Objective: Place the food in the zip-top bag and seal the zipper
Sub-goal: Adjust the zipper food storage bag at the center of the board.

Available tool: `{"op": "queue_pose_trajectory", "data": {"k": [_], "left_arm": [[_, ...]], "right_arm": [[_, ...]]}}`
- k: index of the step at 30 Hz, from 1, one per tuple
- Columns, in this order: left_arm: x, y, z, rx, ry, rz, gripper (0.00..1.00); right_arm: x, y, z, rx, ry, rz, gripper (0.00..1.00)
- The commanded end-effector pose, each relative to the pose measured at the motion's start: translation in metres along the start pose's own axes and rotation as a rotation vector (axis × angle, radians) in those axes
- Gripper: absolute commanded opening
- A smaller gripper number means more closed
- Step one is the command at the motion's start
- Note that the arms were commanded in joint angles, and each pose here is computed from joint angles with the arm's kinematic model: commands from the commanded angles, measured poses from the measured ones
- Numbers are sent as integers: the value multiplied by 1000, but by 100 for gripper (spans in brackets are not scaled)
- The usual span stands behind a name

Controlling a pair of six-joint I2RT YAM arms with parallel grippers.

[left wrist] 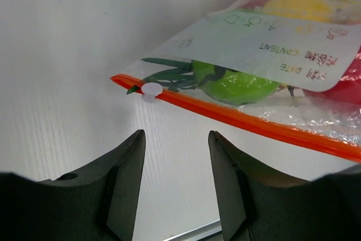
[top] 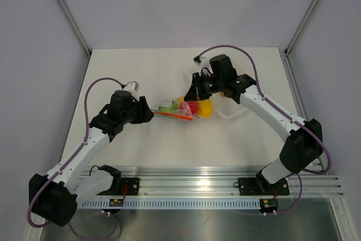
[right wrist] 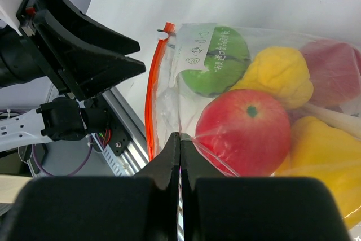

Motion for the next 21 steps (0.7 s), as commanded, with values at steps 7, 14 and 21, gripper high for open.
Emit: {"op": "queue_pose_trajectory", "data": {"k": [7,14,21], "left_arm": [[-20,-26,5,155,-50,156,55],[-21,-35,11,161,-9,156,54],[-32,-38,-14,224,-162,322,48]], "right_arm": [[-21,14,-13,-56,-80,-52,0],[-21,15,-13,-58,-75,-50,0],[-20,16,-15,-65,-72,-59,0]]}}
Point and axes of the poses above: each gripper's point midway between its finger pads, its own z axis out along the fingers, its own y axis along the line the jaws close on, x = y × z, the point moved 4 cm from there along -z, back along the fingers, and after that the axes turned 10 degrees about -z, right-handed, at the moved point
